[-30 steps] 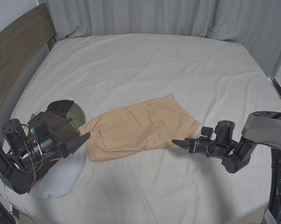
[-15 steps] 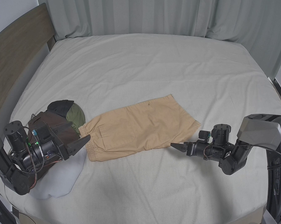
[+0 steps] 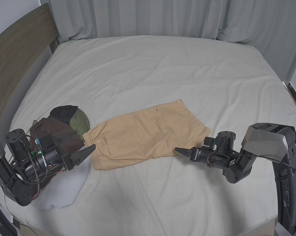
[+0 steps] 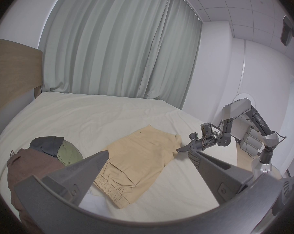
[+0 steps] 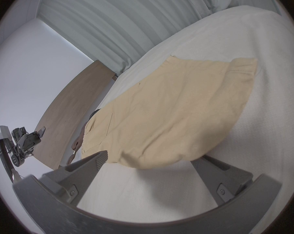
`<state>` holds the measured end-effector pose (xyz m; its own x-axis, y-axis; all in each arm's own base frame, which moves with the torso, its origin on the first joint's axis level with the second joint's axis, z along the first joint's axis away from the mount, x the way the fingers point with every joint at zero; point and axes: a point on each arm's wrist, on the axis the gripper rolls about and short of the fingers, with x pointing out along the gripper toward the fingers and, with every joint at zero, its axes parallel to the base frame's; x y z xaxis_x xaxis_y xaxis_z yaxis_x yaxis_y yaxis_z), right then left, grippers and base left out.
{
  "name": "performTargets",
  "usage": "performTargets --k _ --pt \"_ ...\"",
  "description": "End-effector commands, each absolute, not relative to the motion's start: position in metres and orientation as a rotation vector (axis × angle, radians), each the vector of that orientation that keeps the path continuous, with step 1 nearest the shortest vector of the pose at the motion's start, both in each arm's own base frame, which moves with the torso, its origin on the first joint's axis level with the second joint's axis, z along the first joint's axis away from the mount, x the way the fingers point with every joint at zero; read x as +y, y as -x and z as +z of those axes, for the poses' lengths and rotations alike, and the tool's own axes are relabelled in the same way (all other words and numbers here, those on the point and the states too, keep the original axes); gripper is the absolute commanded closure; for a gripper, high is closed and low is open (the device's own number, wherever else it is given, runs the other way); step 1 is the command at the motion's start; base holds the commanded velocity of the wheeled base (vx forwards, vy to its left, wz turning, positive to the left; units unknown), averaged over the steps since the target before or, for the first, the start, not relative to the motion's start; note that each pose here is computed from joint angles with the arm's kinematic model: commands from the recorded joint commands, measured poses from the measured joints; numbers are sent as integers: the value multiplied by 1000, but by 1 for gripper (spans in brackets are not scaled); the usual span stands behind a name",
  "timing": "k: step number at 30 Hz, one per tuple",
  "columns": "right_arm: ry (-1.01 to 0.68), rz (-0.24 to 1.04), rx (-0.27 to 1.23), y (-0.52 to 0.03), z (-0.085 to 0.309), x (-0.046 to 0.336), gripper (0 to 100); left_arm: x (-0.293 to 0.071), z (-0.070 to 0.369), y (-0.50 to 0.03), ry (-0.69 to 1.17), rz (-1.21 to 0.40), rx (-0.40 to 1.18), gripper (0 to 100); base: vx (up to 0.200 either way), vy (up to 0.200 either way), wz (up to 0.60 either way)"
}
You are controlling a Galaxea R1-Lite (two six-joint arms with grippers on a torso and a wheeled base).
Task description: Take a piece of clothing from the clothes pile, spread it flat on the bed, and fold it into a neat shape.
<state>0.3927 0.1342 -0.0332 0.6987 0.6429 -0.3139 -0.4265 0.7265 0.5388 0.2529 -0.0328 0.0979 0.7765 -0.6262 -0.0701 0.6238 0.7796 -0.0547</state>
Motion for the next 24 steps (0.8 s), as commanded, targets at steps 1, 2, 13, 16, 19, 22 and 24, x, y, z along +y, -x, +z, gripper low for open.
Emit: performTargets --k 1,2,13,16,19,22,24 --pt "-466 612 533 -400 -44 145 0 -33 97 -253 30 -676 87 0 0 0 0" --pt "-472 604 524 -402 -44 148 0 -33 97 -254 31 -674 88 0 0 0 0" --pt "-520 612 499 -411 -40 165 0 -33 98 -254 32 -676 84 0 0 0 0" --pt "-520 612 497 -411 -40 165 0 -33 98 -253 38 -677 89 0 0 0 0" --pt "-522 614 492 -412 -39 165 0 -33 98 -254 42 -677 87 0 0 0 0" --pt "-521 604 485 -413 -39 165 0 -33 99 -254 43 -677 86 0 0 0 0" --pt "-520 594 484 -414 -41 166 0 -33 98 -255 43 -677 86 0 0 0 0"
